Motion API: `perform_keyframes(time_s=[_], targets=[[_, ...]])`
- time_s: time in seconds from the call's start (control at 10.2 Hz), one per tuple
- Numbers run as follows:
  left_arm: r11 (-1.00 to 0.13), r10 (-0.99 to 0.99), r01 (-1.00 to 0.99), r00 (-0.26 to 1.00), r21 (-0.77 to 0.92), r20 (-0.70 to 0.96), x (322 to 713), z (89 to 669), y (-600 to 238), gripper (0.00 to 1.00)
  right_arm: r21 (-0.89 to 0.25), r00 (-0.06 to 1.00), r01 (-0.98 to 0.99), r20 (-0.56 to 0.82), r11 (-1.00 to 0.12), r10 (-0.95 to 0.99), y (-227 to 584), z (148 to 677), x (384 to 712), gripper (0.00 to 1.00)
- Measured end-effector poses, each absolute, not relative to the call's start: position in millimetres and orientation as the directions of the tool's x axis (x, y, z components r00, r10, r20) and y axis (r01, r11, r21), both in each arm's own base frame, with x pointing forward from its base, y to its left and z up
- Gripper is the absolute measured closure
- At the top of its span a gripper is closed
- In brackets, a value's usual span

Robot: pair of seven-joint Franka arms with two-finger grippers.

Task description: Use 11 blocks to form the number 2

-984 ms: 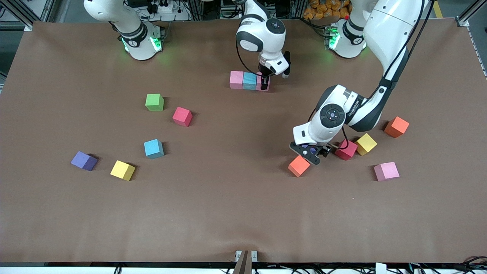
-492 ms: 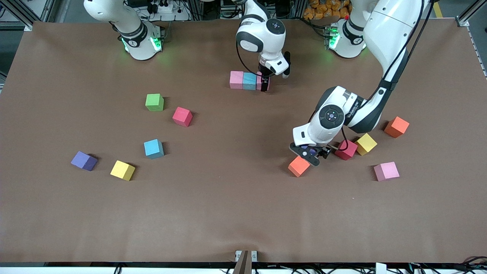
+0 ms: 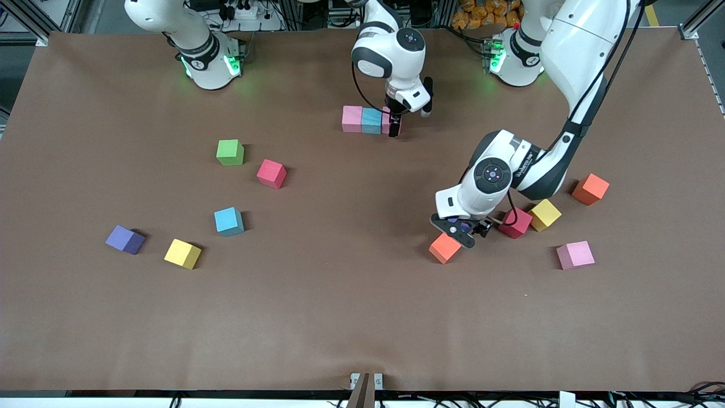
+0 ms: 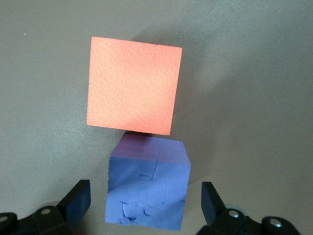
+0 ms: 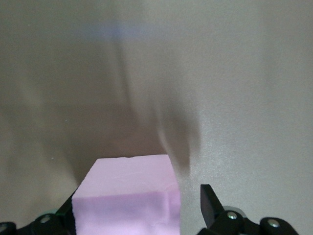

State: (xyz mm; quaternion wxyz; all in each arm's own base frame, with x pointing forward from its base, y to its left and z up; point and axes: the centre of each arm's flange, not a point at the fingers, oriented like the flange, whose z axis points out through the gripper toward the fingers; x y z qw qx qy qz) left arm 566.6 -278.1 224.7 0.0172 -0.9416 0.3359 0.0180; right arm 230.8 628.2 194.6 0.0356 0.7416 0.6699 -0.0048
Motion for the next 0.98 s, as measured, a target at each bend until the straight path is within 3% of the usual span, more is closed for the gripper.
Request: perform_keyframes(time_s=[0.69, 0.98], targets=[[-0.75, -0.658, -0.66, 0.751, -0.044, -0.055, 566, 215, -278, 0.0, 0.045, 0.11, 0.993, -0.041, -0.108, 0.993, 625, 223, 233, 0.0], [-0.75, -0.658, -0.66, 0.751, -0.042, -0.052, 566, 212, -279, 0.0, 0.028, 0.15, 0.988, -0.032, -0.149, 0.988, 603, 254, 250, 0.0]])
